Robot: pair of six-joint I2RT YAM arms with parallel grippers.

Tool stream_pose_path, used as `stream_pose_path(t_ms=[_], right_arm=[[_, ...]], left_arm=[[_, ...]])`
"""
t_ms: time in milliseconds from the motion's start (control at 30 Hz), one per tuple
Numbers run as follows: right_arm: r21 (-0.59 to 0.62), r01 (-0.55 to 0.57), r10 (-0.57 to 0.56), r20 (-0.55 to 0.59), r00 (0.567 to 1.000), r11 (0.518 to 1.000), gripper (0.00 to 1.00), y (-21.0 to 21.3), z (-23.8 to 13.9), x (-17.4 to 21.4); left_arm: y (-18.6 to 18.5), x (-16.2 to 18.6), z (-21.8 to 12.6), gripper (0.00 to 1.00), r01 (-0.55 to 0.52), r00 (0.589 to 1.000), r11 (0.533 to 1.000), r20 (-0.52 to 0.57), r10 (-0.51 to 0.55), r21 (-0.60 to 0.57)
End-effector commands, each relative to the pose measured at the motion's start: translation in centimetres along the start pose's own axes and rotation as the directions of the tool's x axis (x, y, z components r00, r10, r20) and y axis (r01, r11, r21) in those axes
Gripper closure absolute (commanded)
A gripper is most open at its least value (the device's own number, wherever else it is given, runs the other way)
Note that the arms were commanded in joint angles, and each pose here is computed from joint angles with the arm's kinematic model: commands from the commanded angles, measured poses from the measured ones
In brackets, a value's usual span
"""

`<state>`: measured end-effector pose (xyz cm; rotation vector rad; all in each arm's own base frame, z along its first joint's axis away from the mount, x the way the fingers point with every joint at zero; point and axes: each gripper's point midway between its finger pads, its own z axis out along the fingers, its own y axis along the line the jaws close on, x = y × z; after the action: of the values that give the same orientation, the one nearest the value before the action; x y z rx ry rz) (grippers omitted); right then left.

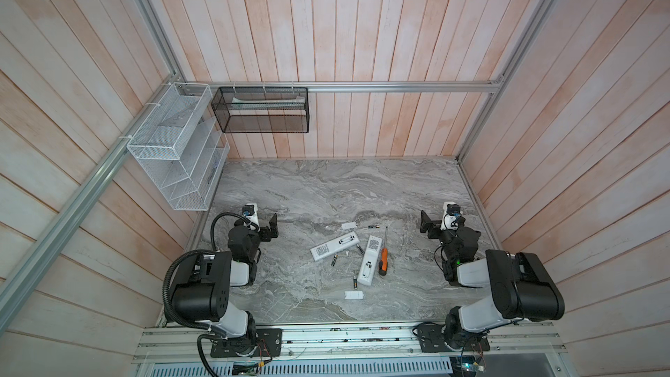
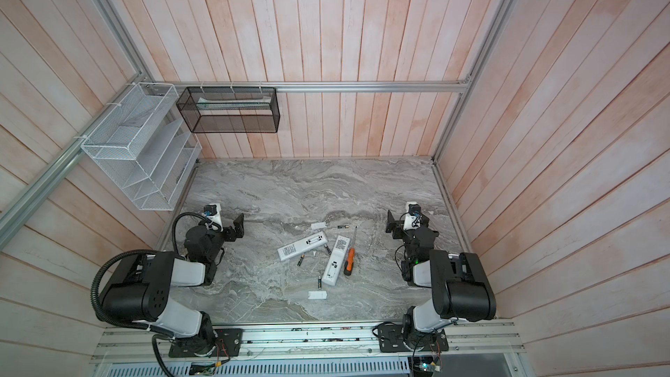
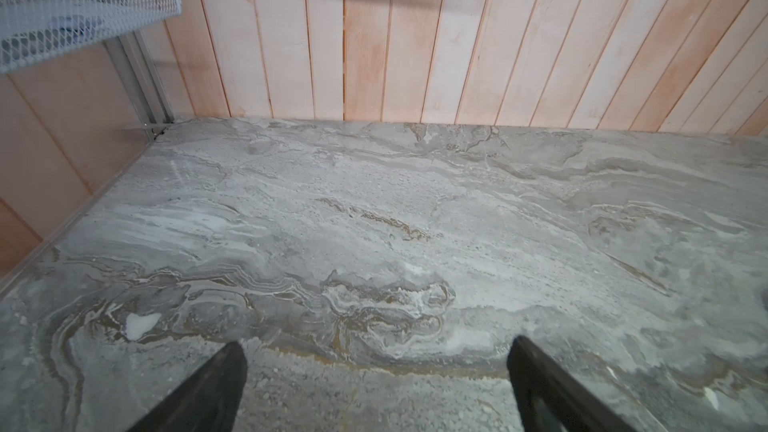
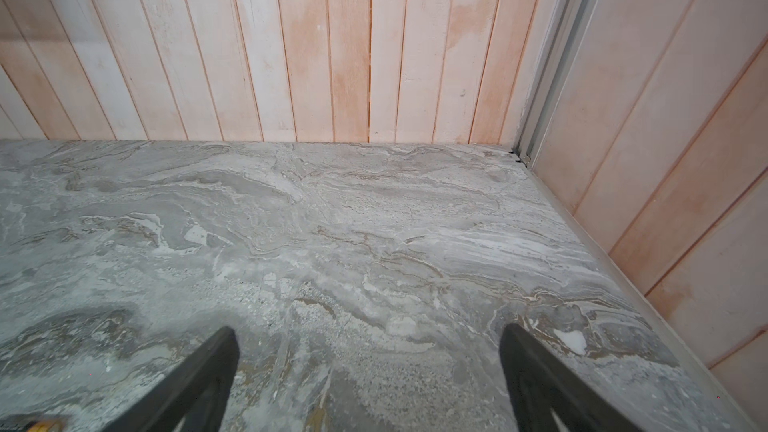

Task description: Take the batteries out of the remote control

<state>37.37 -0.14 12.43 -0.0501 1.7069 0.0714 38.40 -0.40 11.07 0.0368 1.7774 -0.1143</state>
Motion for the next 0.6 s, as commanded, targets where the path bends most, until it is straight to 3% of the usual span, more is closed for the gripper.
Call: stream_pose_path(t_ms=[0, 567], right_arm=[[0.05, -0.03, 0.031, -0.01, 0.999, 0.998, 0.02, -1.07, 0.41, -0.15], [0.05, -0.03, 0.031, -0.012, 0.999, 0.998, 0.02, -1.06, 0.39, -0.07]], left_arm=[[0.46, -1.7, 0.12, 0.0, -0.015, 0.998, 1.0, 0.054, 0.017, -0.026], [0.54, -1.65, 0.38, 0.0, -0.013, 0.999, 1.0, 0.047, 0.015, -0.028]])
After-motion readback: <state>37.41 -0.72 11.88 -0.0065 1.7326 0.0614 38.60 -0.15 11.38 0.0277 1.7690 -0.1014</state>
